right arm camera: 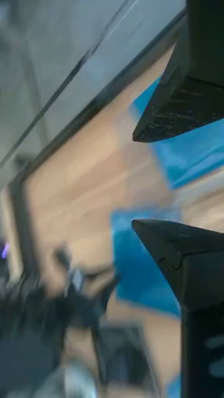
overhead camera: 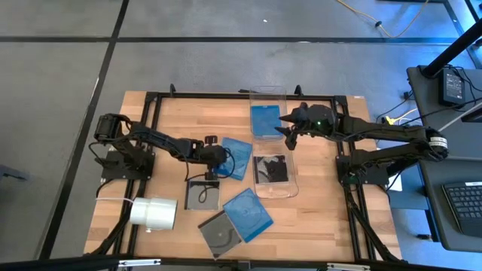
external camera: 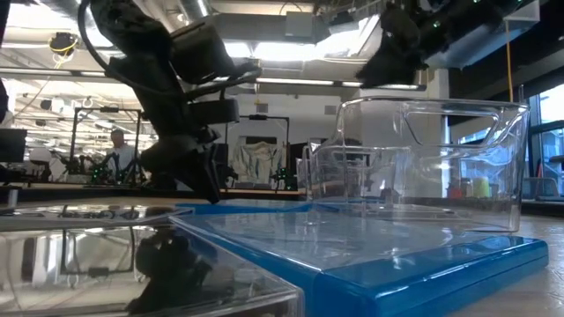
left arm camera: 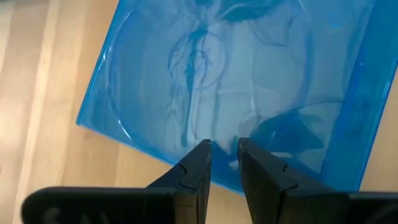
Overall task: Pick & place jewel cases by type
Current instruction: Put the top blue CD case into the top transparent bin
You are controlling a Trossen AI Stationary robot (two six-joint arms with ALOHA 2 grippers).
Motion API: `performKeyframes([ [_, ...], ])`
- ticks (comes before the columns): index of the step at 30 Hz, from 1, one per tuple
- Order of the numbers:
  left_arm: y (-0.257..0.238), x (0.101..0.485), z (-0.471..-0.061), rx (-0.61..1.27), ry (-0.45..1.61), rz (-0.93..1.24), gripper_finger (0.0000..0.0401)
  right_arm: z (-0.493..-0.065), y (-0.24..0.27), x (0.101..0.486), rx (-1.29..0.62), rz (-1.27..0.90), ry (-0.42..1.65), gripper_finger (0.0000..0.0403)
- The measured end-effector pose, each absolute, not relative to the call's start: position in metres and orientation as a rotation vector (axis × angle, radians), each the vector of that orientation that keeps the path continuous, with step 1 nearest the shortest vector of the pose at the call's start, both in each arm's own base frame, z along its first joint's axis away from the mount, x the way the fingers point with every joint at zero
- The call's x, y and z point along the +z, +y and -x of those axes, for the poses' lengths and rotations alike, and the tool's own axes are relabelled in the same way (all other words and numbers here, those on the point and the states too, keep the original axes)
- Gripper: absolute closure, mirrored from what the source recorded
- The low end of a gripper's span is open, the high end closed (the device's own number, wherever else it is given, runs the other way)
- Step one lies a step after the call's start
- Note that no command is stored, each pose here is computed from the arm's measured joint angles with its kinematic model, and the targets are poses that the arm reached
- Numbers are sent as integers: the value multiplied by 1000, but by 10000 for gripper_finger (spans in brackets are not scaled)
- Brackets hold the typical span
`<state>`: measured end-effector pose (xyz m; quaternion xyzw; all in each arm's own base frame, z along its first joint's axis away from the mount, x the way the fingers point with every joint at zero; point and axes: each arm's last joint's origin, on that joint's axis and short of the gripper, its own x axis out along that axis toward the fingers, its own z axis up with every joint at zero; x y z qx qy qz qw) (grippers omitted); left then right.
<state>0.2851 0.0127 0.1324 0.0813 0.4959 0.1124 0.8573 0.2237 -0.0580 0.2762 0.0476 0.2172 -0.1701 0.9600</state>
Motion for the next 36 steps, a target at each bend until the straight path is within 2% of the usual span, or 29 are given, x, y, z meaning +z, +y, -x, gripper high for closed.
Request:
performKeyframes([
  [3,20,132,-285,271,1042,-137,331,-236,-57,278,-211,-66,364,185],
  [7,31,132,-284,356,1027,-37,339,-255,-59,276,-130,-45,270,185],
  [14,48,132,-281,421,1035,14,348,-289,-66,274,-59,96,289,185],
  [21,62,131,-278,467,1038,41,350,-329,-77,277,-28,168,425,185],
  [29,69,130,-272,511,1083,80,354,-371,-87,257,19,185,623,185],
  [36,65,127,-265,545,1146,143,361,-391,-93,248,35,159,731,185],
])
